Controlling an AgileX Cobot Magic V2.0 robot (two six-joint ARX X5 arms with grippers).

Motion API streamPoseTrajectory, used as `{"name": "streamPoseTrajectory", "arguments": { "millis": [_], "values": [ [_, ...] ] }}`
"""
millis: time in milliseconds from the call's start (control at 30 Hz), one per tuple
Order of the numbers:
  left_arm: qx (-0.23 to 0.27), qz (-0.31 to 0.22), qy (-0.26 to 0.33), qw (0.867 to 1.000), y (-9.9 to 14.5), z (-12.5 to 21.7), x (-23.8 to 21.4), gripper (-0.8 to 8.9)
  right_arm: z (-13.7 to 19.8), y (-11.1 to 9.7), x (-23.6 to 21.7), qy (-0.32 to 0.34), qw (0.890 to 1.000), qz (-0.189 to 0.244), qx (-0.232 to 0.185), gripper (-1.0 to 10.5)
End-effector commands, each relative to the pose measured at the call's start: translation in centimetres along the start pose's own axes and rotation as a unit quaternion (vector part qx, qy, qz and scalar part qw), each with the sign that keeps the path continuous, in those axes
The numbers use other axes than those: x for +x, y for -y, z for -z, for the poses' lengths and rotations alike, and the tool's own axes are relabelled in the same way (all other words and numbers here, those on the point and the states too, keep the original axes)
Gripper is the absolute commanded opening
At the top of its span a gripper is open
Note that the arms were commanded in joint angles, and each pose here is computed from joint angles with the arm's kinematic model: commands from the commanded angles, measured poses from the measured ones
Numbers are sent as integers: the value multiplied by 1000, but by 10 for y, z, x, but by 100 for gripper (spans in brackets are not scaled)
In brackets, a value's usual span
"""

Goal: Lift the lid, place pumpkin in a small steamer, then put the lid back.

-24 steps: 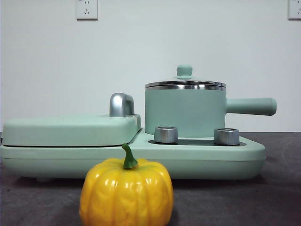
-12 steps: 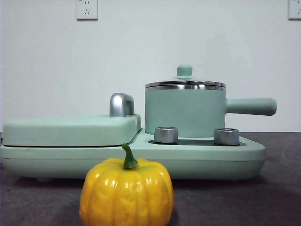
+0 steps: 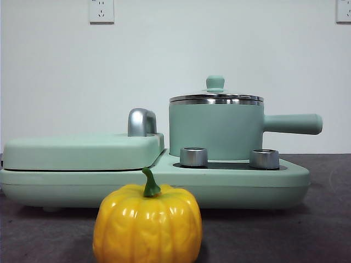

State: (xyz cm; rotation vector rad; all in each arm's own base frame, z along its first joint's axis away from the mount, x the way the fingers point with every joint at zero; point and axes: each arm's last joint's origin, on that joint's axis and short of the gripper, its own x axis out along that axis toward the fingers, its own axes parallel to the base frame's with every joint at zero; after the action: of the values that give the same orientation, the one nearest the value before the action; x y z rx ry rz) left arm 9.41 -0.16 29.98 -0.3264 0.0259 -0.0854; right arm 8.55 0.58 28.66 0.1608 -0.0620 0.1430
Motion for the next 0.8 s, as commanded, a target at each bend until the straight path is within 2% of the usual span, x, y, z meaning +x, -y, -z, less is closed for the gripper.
{"name": "streamPoseTrajectory", "arguments": {
  "millis": [33, 167, 433, 800],
  "values": [
    [39, 4, 3, 999, 4, -13, 5, 10, -13, -2, 6, -2, 1000, -5, -15, 13],
    [67, 3, -12, 998, 6, -22, 16, 10, -26, -4, 18, -17, 999, -17, -23, 13],
    [76, 35, -58, 995, 9, -31, 43, 10, -42, -5, 50, -59, 996, -54, -48, 13],
    [130, 82, -100, 983, 27, -46, 85, 10, -46, -4, 100, -127, 984, -104, -69, 13]
  ]
}}
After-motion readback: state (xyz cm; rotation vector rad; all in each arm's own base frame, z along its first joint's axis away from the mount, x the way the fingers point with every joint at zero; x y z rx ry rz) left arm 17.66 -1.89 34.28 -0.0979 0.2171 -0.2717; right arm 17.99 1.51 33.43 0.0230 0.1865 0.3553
